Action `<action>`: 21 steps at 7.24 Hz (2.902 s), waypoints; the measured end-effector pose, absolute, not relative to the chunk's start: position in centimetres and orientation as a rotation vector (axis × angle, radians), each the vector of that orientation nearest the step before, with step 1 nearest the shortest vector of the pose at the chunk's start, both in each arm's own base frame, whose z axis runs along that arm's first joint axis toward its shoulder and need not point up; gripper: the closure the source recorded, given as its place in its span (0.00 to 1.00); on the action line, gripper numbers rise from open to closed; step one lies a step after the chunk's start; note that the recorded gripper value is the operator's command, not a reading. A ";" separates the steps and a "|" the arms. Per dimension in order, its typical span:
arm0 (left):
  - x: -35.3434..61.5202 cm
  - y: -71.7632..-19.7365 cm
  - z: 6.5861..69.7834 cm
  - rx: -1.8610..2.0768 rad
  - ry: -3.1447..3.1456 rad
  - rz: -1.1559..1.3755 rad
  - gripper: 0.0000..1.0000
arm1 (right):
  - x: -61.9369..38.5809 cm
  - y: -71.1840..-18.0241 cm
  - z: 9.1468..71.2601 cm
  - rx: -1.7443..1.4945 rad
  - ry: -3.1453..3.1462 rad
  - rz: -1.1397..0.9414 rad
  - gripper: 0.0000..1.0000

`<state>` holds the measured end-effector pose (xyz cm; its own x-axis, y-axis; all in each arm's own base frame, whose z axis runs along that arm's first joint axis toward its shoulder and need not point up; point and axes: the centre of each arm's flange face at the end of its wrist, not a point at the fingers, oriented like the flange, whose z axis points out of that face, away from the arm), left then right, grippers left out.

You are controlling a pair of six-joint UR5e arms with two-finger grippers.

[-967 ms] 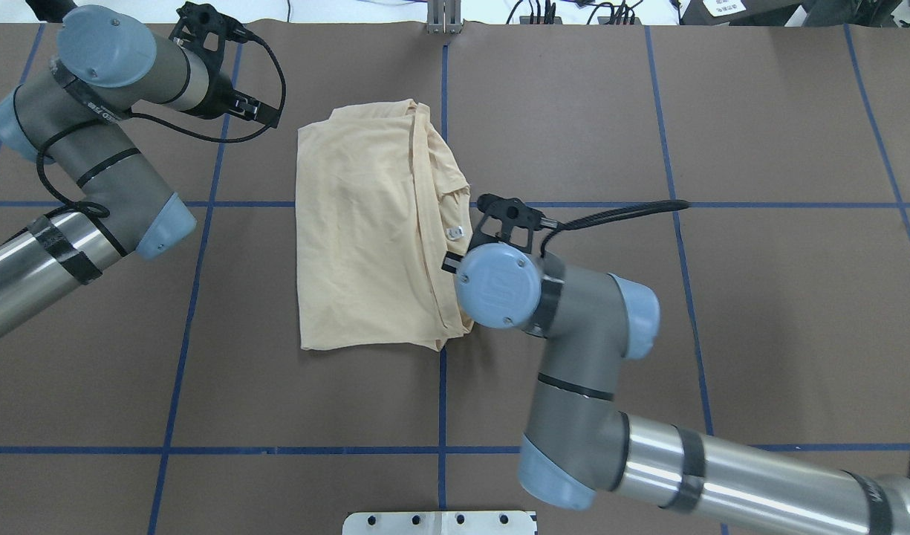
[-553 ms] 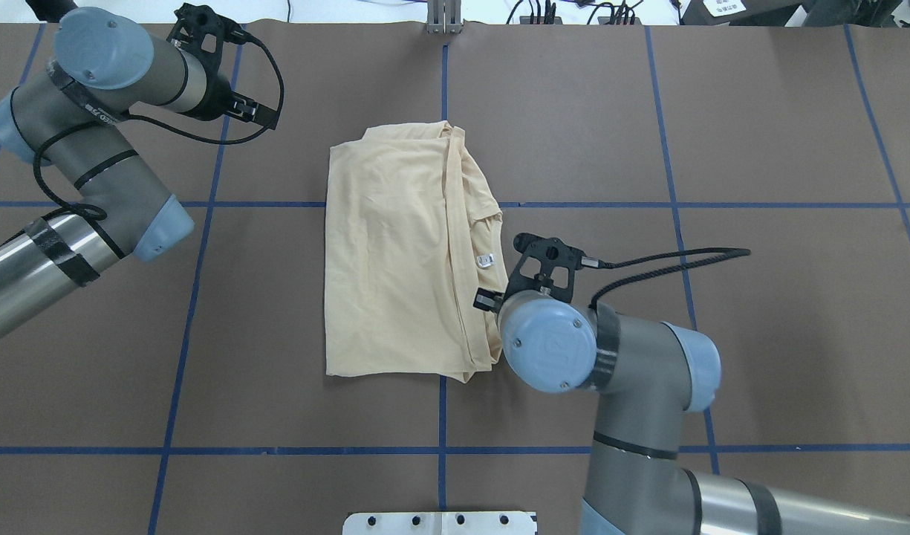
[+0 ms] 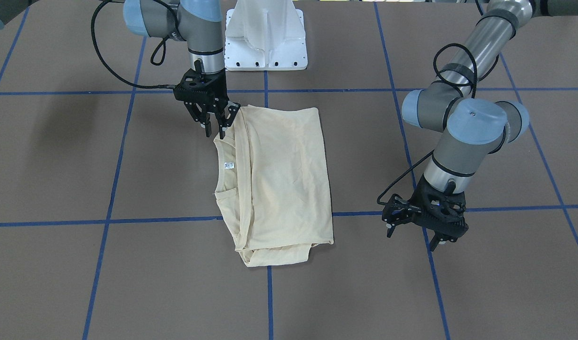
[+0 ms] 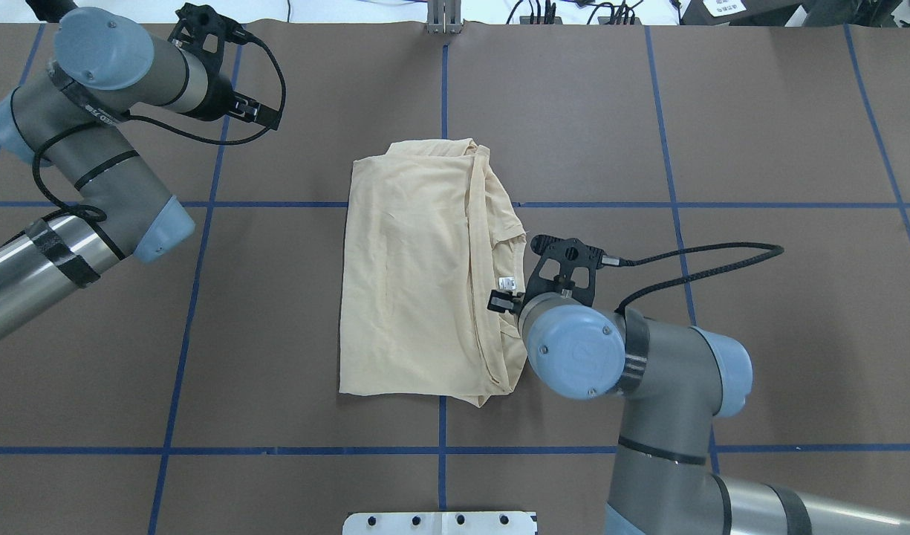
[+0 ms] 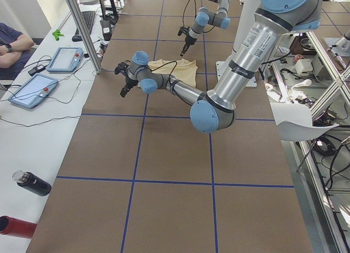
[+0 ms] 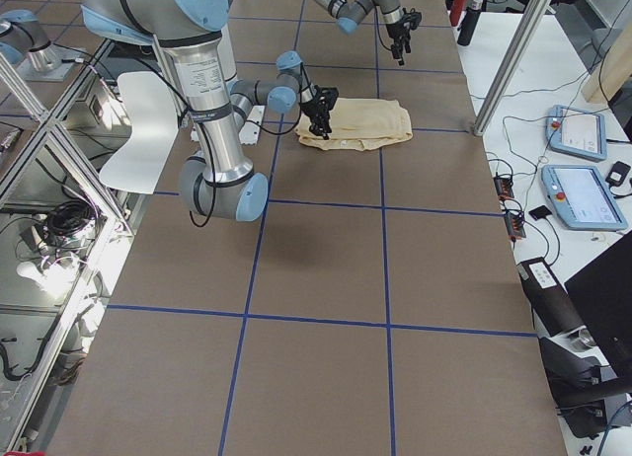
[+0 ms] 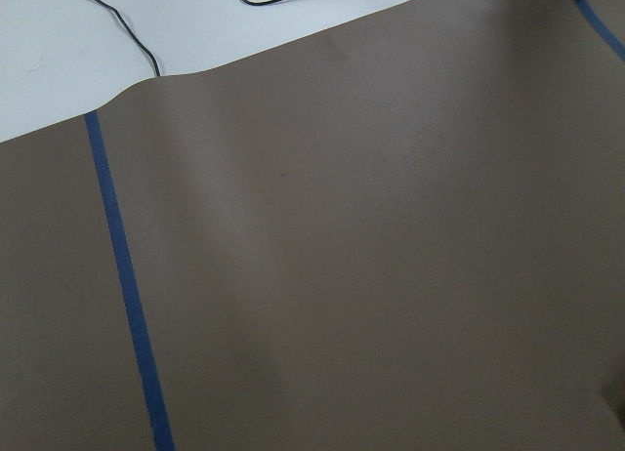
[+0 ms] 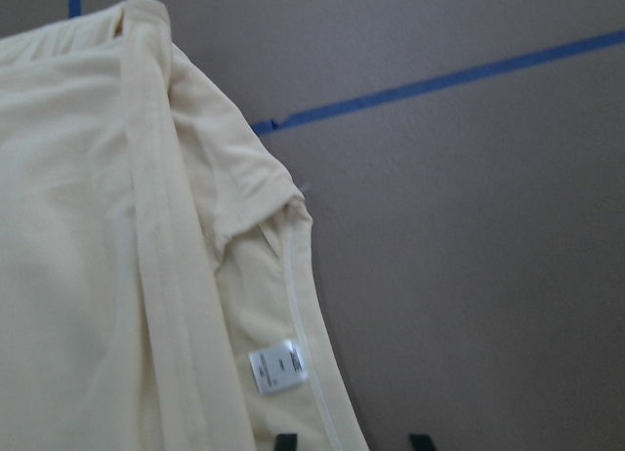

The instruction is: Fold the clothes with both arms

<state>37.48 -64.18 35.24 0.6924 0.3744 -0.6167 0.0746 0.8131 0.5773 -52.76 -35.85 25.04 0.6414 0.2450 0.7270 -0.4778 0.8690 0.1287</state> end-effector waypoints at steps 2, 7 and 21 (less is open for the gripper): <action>37.5 -64.1 35.2 0.613 0.801 0.181 0.00 | -53.9 -44.6 21.9 0.316 -0.743 0.415 0.00; 37.4 -62.7 34.9 0.615 0.822 0.196 0.00 | -61.1 -56.2 21.0 0.280 -0.544 0.402 0.00; 37.3 -62.1 35.5 0.603 0.830 0.205 0.00 | -52.1 -52.5 25.8 0.259 -0.447 0.179 0.00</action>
